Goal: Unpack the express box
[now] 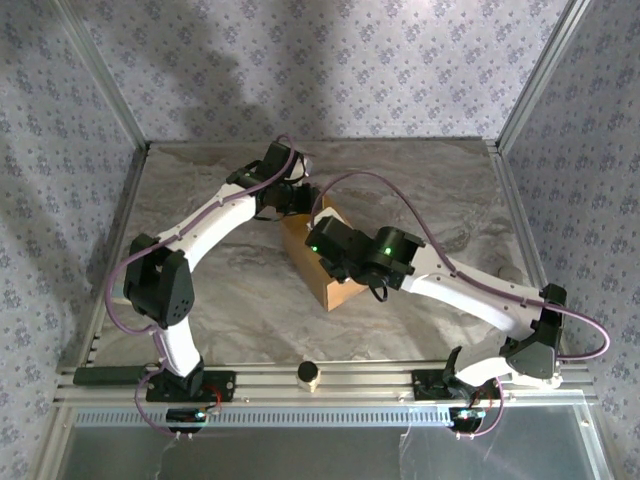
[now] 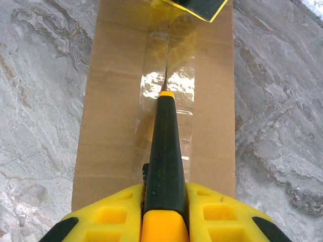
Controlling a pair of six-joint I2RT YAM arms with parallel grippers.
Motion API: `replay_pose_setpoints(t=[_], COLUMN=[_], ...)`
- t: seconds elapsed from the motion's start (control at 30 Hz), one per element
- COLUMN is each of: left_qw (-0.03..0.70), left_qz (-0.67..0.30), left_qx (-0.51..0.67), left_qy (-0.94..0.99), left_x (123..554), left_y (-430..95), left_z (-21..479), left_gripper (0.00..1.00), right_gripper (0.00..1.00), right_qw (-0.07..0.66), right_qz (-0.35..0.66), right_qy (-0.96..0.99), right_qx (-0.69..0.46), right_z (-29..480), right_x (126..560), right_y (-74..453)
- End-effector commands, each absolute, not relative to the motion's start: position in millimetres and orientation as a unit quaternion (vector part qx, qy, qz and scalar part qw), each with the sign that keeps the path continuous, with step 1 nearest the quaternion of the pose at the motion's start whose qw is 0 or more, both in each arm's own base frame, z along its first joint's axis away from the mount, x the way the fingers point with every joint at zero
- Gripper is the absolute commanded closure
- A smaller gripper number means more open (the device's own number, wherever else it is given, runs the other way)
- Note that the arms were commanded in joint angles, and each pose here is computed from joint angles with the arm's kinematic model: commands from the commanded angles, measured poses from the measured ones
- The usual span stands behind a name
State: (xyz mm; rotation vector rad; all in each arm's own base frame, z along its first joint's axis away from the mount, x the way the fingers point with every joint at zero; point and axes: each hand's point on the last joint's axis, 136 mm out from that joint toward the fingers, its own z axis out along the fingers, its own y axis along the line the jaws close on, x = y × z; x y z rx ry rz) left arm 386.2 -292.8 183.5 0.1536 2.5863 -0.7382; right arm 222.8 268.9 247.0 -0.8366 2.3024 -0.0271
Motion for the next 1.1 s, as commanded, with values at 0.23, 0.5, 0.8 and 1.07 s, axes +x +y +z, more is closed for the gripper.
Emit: replay_pose_setpoints(t=[0.23,0.5,0.8,1.07], left_qw=[0.184,0.185,0.190,0.198], left_qz=[-0.183,-0.183,-0.191,-0.199], left_qx=[0.004,-0.023,-0.046,-0.053], left_qy=[0.966,0.965,0.962,0.958], left_x=[387.5,389.1,394.1,399.4], left_y=[-252.8,-246.5,-242.4,-240.7], left_z=[129.5,125.9,124.5,128.6], left_gripper=[0.70,0.71,0.71,0.72], right_gripper=[1.00,1.00,1.00,1.00], right_qw=[0.260,0.239,0.229,0.213], right_qz=[0.008,0.000,-0.014,-0.033], right_qy=[0.913,0.920,0.927,0.931], right_qx=[-0.316,-0.309,-0.298,-0.295], right_z=[236.1,228.3,223.5,219.6], right_x=[178.2,165.1,152.2,142.2], right_y=[241.9,235.3,228.5,220.7])
